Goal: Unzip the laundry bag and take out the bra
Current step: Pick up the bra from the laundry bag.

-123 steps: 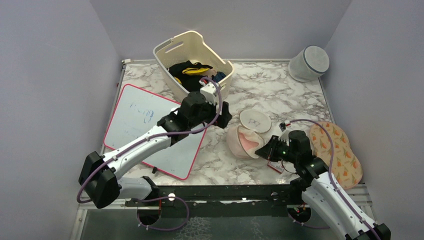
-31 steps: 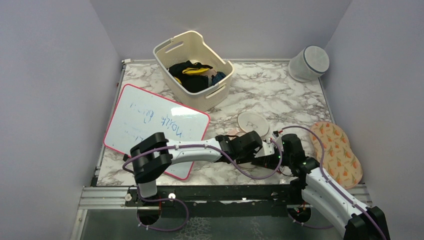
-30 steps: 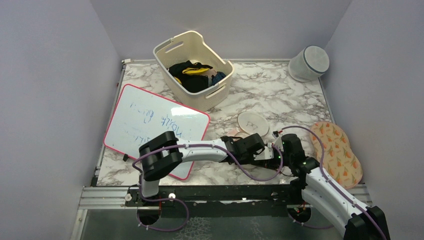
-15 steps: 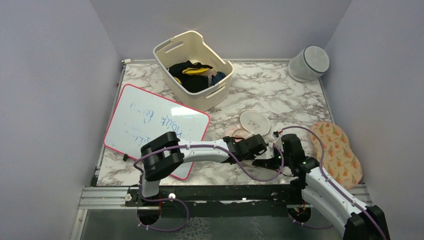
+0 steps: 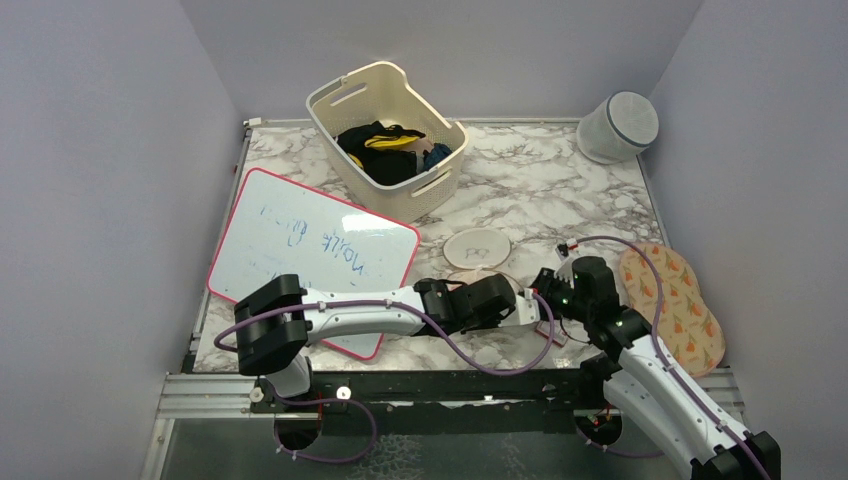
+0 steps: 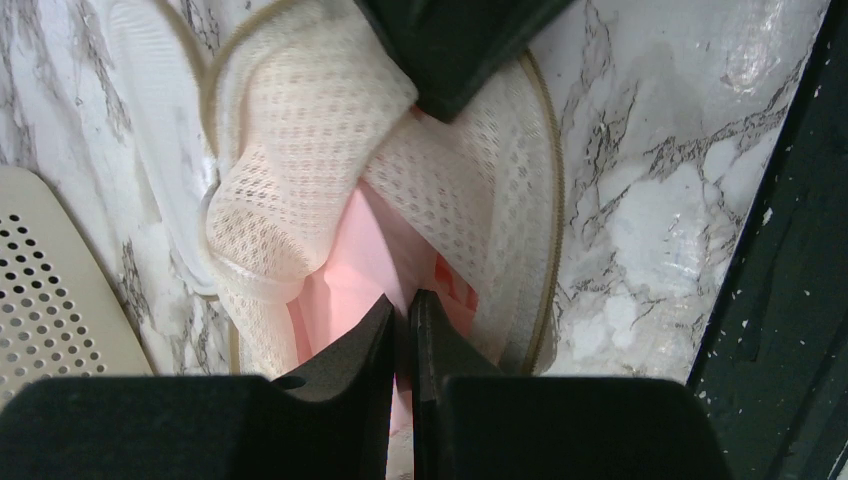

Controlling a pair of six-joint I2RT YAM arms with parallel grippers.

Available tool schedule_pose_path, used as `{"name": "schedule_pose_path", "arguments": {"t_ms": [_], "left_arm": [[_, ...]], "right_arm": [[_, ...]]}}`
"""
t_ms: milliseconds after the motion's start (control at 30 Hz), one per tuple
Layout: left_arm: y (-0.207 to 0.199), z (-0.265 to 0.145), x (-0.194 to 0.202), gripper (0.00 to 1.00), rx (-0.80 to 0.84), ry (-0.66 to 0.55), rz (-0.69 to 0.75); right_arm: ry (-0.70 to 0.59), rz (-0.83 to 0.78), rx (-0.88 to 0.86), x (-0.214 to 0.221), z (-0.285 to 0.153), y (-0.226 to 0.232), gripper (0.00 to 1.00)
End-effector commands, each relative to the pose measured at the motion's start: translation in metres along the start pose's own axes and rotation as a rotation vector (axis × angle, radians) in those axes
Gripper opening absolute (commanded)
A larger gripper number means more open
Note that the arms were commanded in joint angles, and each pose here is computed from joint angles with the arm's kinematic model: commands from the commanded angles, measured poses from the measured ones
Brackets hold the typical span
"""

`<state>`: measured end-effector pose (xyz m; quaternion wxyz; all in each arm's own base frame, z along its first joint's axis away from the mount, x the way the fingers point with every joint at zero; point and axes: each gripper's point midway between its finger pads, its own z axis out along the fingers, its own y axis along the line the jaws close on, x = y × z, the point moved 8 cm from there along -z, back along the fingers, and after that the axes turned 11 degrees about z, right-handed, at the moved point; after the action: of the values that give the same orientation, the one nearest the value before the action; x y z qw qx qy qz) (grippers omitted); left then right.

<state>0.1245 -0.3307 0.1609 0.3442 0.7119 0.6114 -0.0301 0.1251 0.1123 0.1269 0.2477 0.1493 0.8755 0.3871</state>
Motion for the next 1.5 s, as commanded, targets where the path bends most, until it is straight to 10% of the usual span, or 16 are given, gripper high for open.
{"name": "schedule_pose_path", "arguments": {"t_ms": [0,600,1067,1467], "left_arm": [[-0.006,-0.004,0.0,0.0,0.025,-0.026,-0.013],[-0.015,-0.014,0.006,0.0,-0.031,-0.091,-0.027],[-0.008,-0.01,0.006,0.0,-0.088,-0.062,-0.01],[-0.012,-0.022,-0.002,0.0,-0.026,-0.135,-0.039]], "right_arm": [[-0.096,-0.015,0.011,-0.017,-0.007,0.014,0.15],[-0.005,-0.073,-0.046,-0.011,-0.008,0.019,0.21],[0.073,-0.126,-0.195,0.0,-0.026,0.035,0.61],[0.048,-0.063,-0.058,-0.01,0.006,0.015,0.55]]}}
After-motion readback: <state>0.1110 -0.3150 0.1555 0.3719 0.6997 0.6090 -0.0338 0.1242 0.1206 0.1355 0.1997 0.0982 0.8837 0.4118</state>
